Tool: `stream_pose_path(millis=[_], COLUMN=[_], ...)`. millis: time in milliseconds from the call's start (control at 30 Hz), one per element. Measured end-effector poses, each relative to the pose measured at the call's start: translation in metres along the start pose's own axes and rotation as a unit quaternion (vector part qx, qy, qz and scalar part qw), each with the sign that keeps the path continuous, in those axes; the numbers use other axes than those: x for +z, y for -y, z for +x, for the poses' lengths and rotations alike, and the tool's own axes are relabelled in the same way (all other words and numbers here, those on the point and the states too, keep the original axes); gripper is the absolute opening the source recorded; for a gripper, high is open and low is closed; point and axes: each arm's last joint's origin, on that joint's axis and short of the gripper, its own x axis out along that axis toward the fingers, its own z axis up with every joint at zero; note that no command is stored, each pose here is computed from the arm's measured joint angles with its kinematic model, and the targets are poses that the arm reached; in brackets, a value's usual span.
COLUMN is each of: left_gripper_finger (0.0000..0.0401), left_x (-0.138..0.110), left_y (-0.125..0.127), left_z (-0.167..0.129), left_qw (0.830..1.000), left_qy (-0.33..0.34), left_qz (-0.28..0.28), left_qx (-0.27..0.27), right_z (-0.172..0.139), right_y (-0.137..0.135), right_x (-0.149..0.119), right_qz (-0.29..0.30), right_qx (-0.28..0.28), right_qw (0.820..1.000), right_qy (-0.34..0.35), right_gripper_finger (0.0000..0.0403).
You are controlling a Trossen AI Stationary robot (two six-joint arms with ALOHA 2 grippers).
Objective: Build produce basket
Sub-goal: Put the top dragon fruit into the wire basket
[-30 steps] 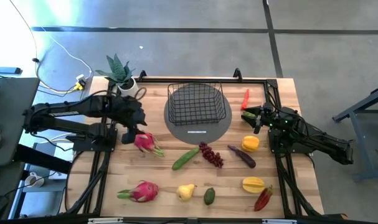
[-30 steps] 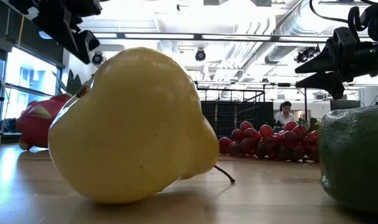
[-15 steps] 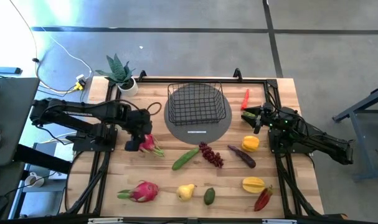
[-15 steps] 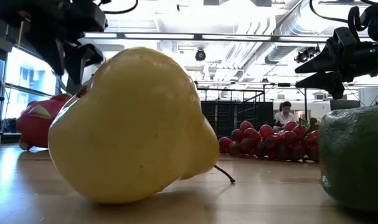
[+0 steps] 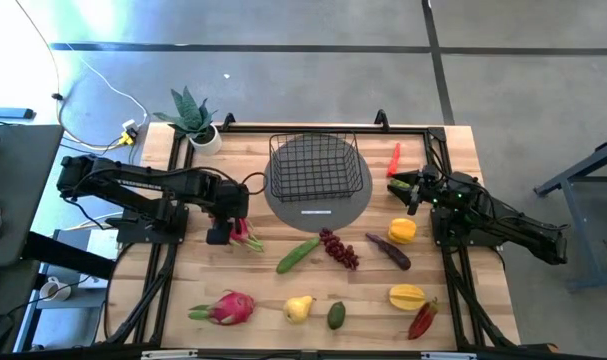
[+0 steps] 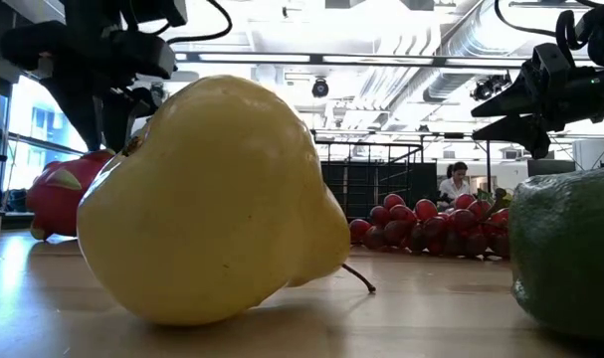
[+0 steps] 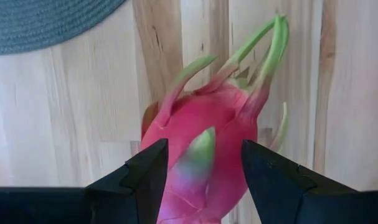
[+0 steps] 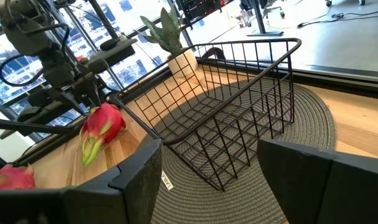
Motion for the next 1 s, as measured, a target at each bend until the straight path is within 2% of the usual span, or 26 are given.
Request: stream_pose_path(millis=[467,800,1000], left_gripper_finger=[0.0101,0.0010,0.0003], left_x=[0.0020,0.0019,0.0019], left_y=[-0.0008,-0.0009,-0.0007], left_z=[0.0095,0.0095,0.0095], left_qw=[0.999,0.999,0.999], left_qy=[-0.032,-0.033,-0.032], left_qz=[-0.001,-0.001,-0.001], left_qx=[0.006,0.008,0.004], right_z=[0.0001,0.0001,0.0001], right_y=[0.0001,0.0000,0.0000], right_x=[-0.0002,-0.0002,-0.0001], right_qz=[0.000,0.000,0.000], right_qx=[0.000,0.000,0.000], right_qw=[1.000,1.000,1.000], right_qy=[-0.001,-0.001,-0.001], right_gripper_finger=[0.0243,0.0243,0.0243])
